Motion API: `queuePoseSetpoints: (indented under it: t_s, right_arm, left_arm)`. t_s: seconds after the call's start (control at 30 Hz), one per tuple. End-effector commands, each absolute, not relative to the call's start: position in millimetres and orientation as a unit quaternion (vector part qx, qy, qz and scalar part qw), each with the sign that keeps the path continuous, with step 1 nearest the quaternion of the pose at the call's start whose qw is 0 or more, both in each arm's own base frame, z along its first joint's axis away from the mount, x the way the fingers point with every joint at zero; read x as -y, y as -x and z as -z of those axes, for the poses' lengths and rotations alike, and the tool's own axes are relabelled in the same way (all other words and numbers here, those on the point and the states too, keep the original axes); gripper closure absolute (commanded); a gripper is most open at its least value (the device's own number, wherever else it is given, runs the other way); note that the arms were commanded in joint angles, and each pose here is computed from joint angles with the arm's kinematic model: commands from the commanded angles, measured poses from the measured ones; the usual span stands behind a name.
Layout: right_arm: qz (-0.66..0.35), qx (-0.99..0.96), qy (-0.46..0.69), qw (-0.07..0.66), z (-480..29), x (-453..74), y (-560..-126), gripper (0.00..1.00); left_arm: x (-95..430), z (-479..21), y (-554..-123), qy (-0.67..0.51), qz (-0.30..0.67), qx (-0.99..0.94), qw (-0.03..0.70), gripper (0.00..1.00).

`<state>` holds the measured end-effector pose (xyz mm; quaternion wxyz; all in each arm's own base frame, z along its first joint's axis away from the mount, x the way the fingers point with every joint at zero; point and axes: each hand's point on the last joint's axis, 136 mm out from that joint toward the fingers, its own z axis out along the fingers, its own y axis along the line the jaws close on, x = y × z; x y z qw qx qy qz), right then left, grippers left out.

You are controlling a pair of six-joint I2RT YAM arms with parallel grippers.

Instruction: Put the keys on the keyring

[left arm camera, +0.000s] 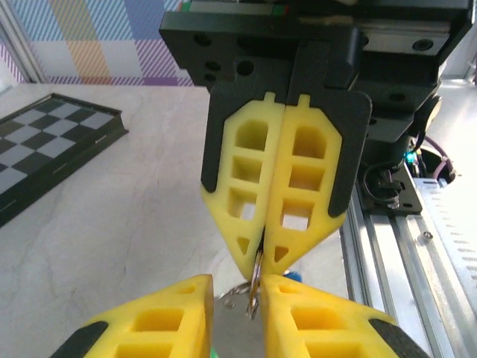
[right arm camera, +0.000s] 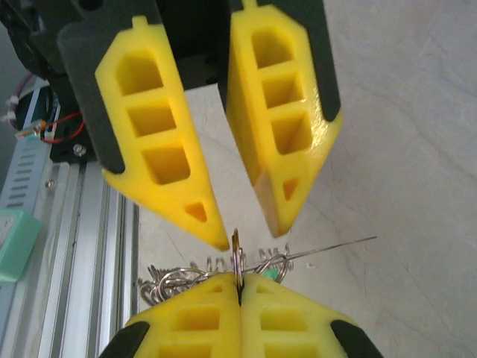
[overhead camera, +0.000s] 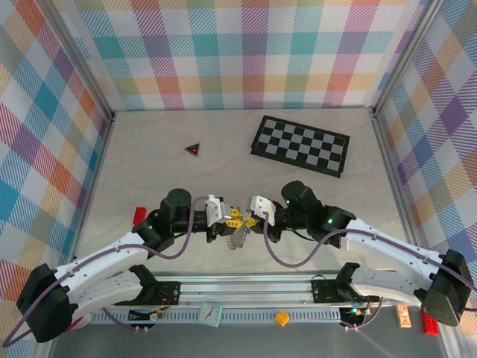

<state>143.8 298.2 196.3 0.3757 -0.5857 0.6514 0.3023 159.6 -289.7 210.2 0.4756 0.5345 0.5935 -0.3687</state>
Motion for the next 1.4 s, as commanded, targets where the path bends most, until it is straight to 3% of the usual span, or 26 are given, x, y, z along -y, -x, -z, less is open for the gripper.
queuePoseSetpoints:
  t_s: [0.0, 0.77, 0.9, 1.07, 1.37]
  right_arm:
    - [-0.28, -0.642, 0.612, 0.367, -209, -297, -146, 1.0]
    - [-0.248, -0.617, 0.674, 0.322, -217, -316, -141, 1.0]
    - [-0.257, -0.611, 0.676, 0.322, -219, -321, -138, 1.0]
    - [-0.272, -0.611, 0.663, 0.338, -222, -323, -137, 0.99]
    - [-0.312, -0.63, 0.589, 0.398, -228, -306, -147, 0.75]
  left_arm:
    - [287, -216, -160, -0.551, 0.34, -0.595, 0.476, 0.77]
    - [290, -218, -159, -0.572, 0.333, -0.589, 0.464, 0.79]
    - [291, -220, -158, -0.573, 0.338, -0.584, 0.466, 0.84]
    - [290, -220, -155, -0.575, 0.341, -0.581, 0.463, 0.98]
    - [290, -226, -149, -0.563, 0.365, -0.565, 0.481, 1.0]
